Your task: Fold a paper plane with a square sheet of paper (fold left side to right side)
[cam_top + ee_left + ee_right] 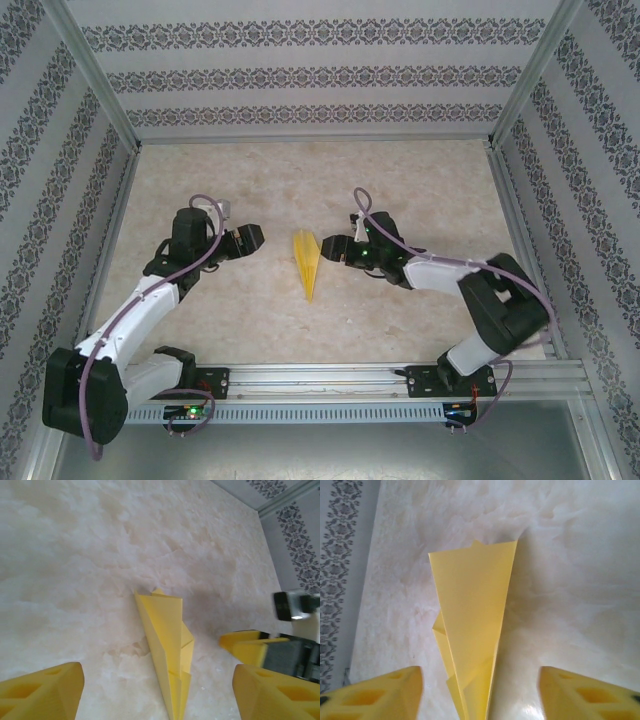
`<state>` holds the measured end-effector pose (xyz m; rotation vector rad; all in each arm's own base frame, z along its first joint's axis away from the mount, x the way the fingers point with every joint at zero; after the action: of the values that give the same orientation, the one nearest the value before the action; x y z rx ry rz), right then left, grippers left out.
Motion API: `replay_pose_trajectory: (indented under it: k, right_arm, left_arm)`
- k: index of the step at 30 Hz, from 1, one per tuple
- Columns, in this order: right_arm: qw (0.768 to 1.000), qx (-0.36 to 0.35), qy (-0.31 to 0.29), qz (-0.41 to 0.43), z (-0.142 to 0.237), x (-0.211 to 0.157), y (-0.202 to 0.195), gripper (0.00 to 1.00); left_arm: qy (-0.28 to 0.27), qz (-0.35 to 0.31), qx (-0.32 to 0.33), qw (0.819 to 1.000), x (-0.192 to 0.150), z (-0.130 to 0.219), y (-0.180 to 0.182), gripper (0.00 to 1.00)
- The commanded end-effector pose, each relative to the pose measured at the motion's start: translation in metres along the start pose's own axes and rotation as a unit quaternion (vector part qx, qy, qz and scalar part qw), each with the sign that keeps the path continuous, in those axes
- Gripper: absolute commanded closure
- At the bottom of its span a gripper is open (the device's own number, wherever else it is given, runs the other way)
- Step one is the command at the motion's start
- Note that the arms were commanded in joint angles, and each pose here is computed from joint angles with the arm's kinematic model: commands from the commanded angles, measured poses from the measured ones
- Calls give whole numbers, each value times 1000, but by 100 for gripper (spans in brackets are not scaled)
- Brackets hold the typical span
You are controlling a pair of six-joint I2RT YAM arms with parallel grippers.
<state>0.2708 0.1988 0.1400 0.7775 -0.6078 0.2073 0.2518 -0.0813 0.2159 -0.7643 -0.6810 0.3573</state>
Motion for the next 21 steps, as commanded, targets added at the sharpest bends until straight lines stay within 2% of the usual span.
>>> replay_pose_trajectory:
  k: [1, 7, 13, 21]
  right_arm:
    - [995, -86, 25, 50, 25, -10, -5, 26]
    - [986, -137, 46, 85, 57, -8, 16, 2]
    - [977, -169, 94, 86, 65, -14, 38, 2]
    - [959, -198, 169, 114, 32, -16, 76, 4]
  left_arm:
    - [-26, -28, 44, 998, 5, 13, 7, 19]
    - [-54, -51, 65, 995, 6, 27, 8, 14]
    - [-61, -66, 92, 992, 3, 38, 13, 12]
    - [-41, -61, 97, 993, -10, 35, 24, 12]
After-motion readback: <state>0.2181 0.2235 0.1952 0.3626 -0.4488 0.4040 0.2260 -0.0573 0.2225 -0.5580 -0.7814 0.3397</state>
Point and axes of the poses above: each hand's point on the last joint's axis, 136 mm out from that joint toward the fingers, its own z axis back along the fingers, its own y axis along the line the jaws close on, x = y × z, the point moved 9 cm from there along z, back along the fingers, and after that the axes turned 14 degrees about z, right-handed, at the moved point
